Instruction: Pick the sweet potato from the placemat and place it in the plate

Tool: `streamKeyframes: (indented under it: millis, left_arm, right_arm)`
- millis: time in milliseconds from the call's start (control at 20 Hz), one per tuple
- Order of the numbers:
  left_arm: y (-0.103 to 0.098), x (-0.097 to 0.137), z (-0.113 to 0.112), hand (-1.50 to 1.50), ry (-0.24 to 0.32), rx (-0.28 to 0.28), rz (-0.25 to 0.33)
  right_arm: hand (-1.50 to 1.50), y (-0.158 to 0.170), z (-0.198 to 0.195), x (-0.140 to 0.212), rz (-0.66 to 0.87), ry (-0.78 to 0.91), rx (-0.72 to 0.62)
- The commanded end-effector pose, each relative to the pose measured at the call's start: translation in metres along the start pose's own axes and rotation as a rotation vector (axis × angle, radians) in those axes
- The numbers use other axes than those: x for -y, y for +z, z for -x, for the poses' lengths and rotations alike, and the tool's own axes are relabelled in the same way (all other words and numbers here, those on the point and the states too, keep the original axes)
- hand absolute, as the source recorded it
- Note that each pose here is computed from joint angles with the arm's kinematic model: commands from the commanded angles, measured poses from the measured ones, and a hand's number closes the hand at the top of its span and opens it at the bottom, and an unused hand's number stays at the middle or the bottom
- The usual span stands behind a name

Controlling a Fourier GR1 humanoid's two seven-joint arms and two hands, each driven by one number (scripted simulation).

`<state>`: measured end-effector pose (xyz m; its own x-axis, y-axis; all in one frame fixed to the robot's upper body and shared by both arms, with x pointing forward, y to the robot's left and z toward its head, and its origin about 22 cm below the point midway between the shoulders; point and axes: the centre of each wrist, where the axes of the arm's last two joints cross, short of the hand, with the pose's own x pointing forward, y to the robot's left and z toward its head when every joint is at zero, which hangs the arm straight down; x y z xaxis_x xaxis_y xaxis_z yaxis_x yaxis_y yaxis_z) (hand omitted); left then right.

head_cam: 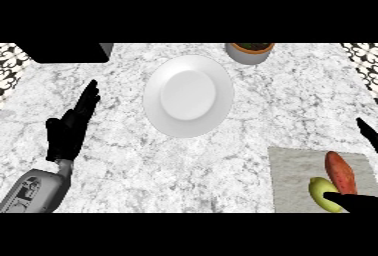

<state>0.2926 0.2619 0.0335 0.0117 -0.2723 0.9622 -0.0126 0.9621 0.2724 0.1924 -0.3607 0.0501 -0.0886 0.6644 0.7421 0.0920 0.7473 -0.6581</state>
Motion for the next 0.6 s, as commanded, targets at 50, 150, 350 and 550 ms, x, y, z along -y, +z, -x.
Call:
streamKeyframes:
  millis: [50, 150, 350, 550]
  left_arm:
    - [-0.004, 0.008, -0.020, 0.00, 0.004, 0.006, 0.007]
    - [-0.001, 0.003, -0.002, 0.00, 0.003, 0.008, -0.009]
    - [-0.015, -0.010, -0.015, 0.00, -0.012, 0.005, -0.016]
    - [-0.013, 0.017, -0.004, 0.00, 0.000, 0.018, 0.005]
  right_arm:
    - [-1.50, 0.004, -0.028, 0.049, -0.082, 0.207, -0.112]
    - [-1.50, -0.004, -0.028, 0.068, -0.175, 0.302, -0.204]
    - [-1.50, -0.005, -0.059, 0.080, -0.317, 0.352, -0.300]
    - [-1.50, -0.030, -0.060, 0.102, -0.344, 0.392, -0.375]
